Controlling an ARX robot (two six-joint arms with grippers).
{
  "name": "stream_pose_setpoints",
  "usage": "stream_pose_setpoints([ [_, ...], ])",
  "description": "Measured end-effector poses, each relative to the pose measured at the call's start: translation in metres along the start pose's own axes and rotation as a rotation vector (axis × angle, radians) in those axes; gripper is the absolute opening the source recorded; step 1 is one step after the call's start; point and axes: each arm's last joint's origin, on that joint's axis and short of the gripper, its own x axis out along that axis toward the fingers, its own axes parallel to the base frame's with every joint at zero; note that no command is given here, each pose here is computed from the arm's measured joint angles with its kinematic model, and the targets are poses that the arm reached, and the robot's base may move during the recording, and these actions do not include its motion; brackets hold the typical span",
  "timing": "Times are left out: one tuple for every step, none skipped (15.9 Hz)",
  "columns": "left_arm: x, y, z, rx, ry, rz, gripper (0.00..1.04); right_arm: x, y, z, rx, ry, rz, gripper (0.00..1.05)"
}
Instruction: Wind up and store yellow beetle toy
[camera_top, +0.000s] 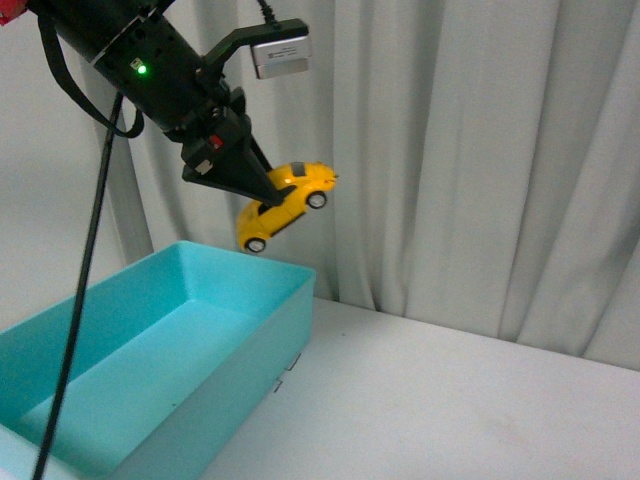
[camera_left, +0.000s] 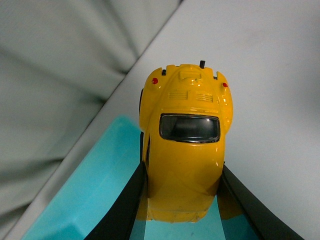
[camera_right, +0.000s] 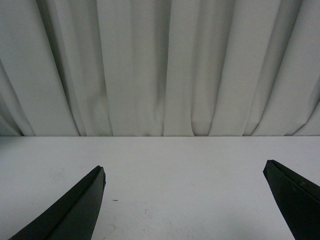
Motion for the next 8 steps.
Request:
stream_pose_setpoints([
  [-0.008, 0.014, -0.018, -0.074, 0.053, 0.07, 0.33, 0.0, 0.0, 0.0, 0.0, 0.0, 0.0, 0.98],
  [-0.013, 0.029, -0.036, -0.15, 0.108, 0.169, 0.33, 0.0, 0.0, 0.0, 0.0, 0.0, 0.0, 0.98],
  [-0.014, 0.041, -0.056, -0.242, 0.171, 0.245, 0.33, 0.0, 0.0, 0.0, 0.0, 0.0, 0.0, 0.98],
  [-0.012, 0.05, -0.074, -0.318, 0.218, 0.301, 0.33, 0.0, 0.0, 0.0, 0.0, 0.0, 0.0, 0.98],
  [-0.008, 0.054, -0.088, -0.39, 0.251, 0.318, 0.33, 0.0, 0.0, 0.0, 0.0, 0.0, 0.0, 0.98],
  [0.001, 0.055, -0.109, -0.468, 0.304, 0.354, 0.33, 0.0, 0.0, 0.0, 0.0, 0.0, 0.0, 0.98],
  [0.02, 0.049, -0.138, -0.56, 0.381, 0.351, 0.33, 0.0, 0.0, 0.0, 0.0, 0.0, 0.0, 0.98],
  [0.03, 0.045, -0.15, -0.588, 0.402, 0.339, 0.33, 0.0, 0.0, 0.0, 0.0, 0.0, 0.0, 0.98],
])
